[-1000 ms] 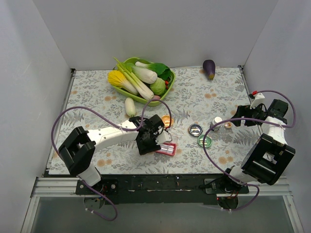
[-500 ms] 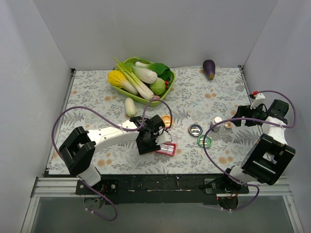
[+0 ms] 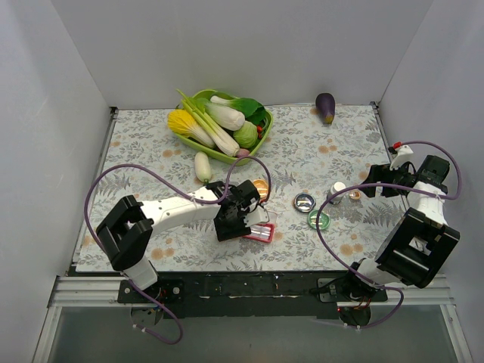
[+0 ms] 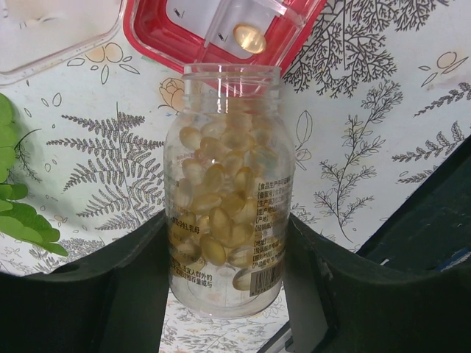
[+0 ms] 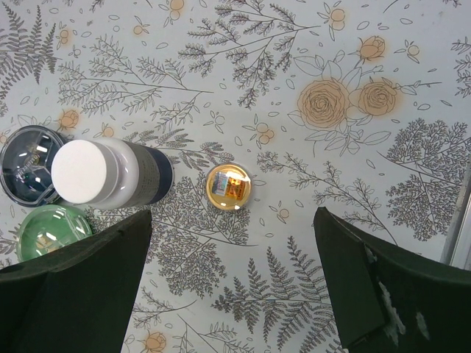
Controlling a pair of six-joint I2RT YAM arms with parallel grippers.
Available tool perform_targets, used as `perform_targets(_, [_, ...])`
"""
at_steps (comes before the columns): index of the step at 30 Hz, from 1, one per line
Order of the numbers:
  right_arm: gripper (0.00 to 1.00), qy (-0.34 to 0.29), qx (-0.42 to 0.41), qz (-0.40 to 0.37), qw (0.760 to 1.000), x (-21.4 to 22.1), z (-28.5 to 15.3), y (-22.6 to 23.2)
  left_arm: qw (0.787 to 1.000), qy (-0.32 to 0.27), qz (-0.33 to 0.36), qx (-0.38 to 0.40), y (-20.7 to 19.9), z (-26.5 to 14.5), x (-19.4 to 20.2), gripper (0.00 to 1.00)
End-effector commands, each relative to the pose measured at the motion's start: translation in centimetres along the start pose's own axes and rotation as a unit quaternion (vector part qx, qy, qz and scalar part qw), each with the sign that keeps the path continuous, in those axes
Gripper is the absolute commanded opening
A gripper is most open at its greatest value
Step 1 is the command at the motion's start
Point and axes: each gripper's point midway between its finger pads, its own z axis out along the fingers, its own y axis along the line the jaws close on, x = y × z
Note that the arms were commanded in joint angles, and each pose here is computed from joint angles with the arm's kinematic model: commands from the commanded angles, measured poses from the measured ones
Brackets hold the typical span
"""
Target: Sort the pills into containers
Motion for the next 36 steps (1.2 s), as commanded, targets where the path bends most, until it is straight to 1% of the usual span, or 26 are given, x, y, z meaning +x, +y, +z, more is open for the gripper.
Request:
perform_targets(1, [0.98, -0.006, -0.009, 0.000, 1.000, 0.0, 0.0, 0.2, 1.000, -0.017, 0.007, -0.016, 0.6, -1.2, -1.2, 0.00])
perform_targets(13, [0.98, -0.005, -0.009, 0.001, 1.000, 0.0, 0.0, 0.2, 1.000, -0.011, 0.014, -0.022, 0.7, -1.4, -1.4, 0.00])
perform_targets(18, [0.98, -0.005, -0.008, 0.002, 1.000, 0.0, 0.0, 0.1, 0.999, -0.019, 0.011, -0.023, 0.6, -1.6, -1.5, 0.00])
perform_targets(23, [0.98, -0.005, -0.008, 0.002, 1.000, 0.0, 0.0, 0.1, 0.998, -0.054, -0.006, -0.026, 0.1, -1.5, -1.5, 0.00])
perform_targets(24, [0.98, -0.005, -0.008, 0.002, 1.000, 0.1, 0.0, 0.1, 0.998, -0.063, -0.009, -0.023, -0.1, -1.7, -1.5, 0.00])
perform_targets(25, [0.98, -0.004, -0.009, 0.003, 1.000, 0.1, 0.0, 0.1, 0.996, -0.087, -0.014, -0.030, 0.0, -2.1, -2.0, 0.00])
perform_targets(27, [0.98, -0.004, -0.009, 0.003, 1.000, 0.1, 0.1, 0.2, 0.994, -0.100, -0.023, -0.030, -0.3, -2.0, -1.6, 0.00])
perform_targets(28, [0.98, -0.004, -0.008, 0.003, 1.000, 0.1, 0.0, 0.1, 0.990, -0.134, -0.028, -0.042, 0.0, -2.9, -2.3, 0.00])
perform_targets(29, [0.98, -0.004, -0.008, 0.003, 1.000, 0.1, 0.0, 0.2, 0.989, -0.136, -0.035, -0.043, -0.3, -2.5, -1.7, 0.00])
perform_targets(30, [0.98, -0.004, -0.007, 0.004, 1.000, 0.1, 0.0, 0.1, 0.987, -0.150, -0.039, -0.045, -0.3, -2.7, -1.8, 0.00])
perform_targets(31, [0.98, -0.005, -0.007, 0.003, 1.000, 0.0, 0.0, 0.1, 0.981, -0.179, -0.044, -0.056, 0.0, -3.2, -2.5, 0.00])
perform_targets(32, [0.98, -0.004, -0.008, 0.004, 1.000, 0.1, 0.0, 0.1, 0.978, -0.194, -0.045, -0.059, -0.1, -3.6, -2.3, 0.00])
perform_targets(36, [0.98, -0.003, -0.003, 0.005, 1.000, 0.1, 0.0, 0.0, 0.980, -0.183, -0.056, -0.049, -0.9, -2.3, -0.9, 0.00])
